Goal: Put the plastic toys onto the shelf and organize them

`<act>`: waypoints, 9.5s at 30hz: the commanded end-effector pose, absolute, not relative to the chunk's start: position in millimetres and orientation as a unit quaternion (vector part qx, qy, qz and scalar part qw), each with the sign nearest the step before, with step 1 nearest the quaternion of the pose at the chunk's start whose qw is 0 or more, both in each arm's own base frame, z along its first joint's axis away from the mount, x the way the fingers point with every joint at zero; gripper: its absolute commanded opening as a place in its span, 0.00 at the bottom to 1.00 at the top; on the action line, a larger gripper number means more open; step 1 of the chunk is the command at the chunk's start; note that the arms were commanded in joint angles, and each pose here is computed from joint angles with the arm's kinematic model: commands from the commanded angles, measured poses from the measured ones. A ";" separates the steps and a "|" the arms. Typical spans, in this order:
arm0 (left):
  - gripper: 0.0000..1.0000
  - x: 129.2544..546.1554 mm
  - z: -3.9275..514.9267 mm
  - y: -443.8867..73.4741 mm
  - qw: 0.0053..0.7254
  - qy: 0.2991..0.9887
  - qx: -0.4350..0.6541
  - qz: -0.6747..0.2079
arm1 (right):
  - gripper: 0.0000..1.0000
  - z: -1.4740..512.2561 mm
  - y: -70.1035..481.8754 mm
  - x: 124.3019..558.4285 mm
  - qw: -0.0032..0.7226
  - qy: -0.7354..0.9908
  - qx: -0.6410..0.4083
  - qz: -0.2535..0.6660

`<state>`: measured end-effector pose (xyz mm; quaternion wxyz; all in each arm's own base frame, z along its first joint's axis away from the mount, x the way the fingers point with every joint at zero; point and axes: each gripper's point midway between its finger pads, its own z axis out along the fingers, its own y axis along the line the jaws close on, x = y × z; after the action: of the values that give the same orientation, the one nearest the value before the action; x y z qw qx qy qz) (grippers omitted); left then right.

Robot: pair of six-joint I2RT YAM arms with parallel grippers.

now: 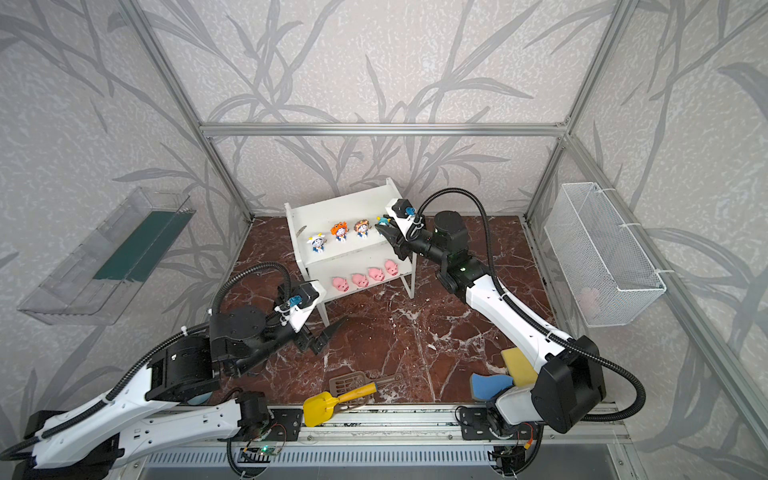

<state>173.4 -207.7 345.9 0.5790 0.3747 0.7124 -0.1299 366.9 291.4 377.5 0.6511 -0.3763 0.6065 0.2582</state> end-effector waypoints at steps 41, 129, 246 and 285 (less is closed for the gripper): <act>0.99 168.7 342.3 -209.0 0.583 0.702 0.384 -0.139 | 0.44 399.3 277.2 362.9 0.686 0.593 -0.369 0.204; 0.70 322.6 394.3 -209.9 0.370 0.838 0.387 -0.103 | 0.99 339.3 193.8 164.9 0.532 0.697 -0.422 0.229; 0.34 329.1 381.7 -214.2 0.358 0.837 0.397 -0.118 | 0.99 347.5 188.2 163.9 0.557 0.683 -0.418 0.220; 0.79 325.8 394.9 -216.4 0.376 0.826 0.400 -0.127 | 0.99 348.3 188.0 162.5 0.558 0.681 -0.418 0.223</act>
<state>330.8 -215.0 382.3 0.3629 0.3883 0.8385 -0.1200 163.0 188.5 343.6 0.5471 -0.4203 0.6889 0.2222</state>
